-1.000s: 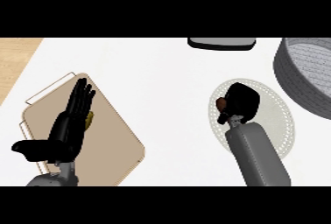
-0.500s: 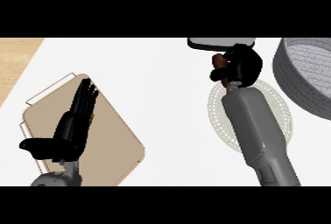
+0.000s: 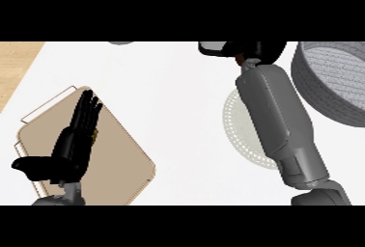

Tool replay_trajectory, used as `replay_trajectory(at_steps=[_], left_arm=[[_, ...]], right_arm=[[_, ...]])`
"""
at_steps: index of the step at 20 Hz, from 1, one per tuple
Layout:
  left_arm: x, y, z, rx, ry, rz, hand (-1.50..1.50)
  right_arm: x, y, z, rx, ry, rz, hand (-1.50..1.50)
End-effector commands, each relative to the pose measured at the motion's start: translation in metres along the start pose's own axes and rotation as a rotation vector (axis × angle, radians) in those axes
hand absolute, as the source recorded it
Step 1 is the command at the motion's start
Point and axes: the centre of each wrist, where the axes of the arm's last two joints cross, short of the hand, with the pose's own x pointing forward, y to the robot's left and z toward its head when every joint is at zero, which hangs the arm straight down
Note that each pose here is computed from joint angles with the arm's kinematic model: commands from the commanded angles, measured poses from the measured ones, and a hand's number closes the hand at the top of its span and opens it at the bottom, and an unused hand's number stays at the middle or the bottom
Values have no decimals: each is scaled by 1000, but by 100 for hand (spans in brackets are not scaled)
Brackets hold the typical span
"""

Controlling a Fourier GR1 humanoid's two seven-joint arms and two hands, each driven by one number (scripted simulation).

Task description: Pick the sweet potato from the placemat and place it in the basket

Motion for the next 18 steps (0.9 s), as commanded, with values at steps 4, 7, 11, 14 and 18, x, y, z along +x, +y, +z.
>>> replay_trajectory(at_steps=[4, 7, 11, 14, 18], left_arm=[[6, -2, -4, 20, 11, -20, 0], [-14, 1, 18, 33, 10, -6, 0], [-2, 12, 3, 28, -6, 0, 0], [7, 2, 4, 25, -2, -13, 0], [0, -12, 9, 34, 2, -3, 0]], right_arm=[[7, -20, -15, -43, 128, 72, 150], [-31, -35, -48, -100, 148, 195, 150], [-32, -60, -69, -111, 176, 251, 150], [-44, -75, -77, -139, 187, 242, 150], [-82, -77, -84, -157, 181, 191, 150]])
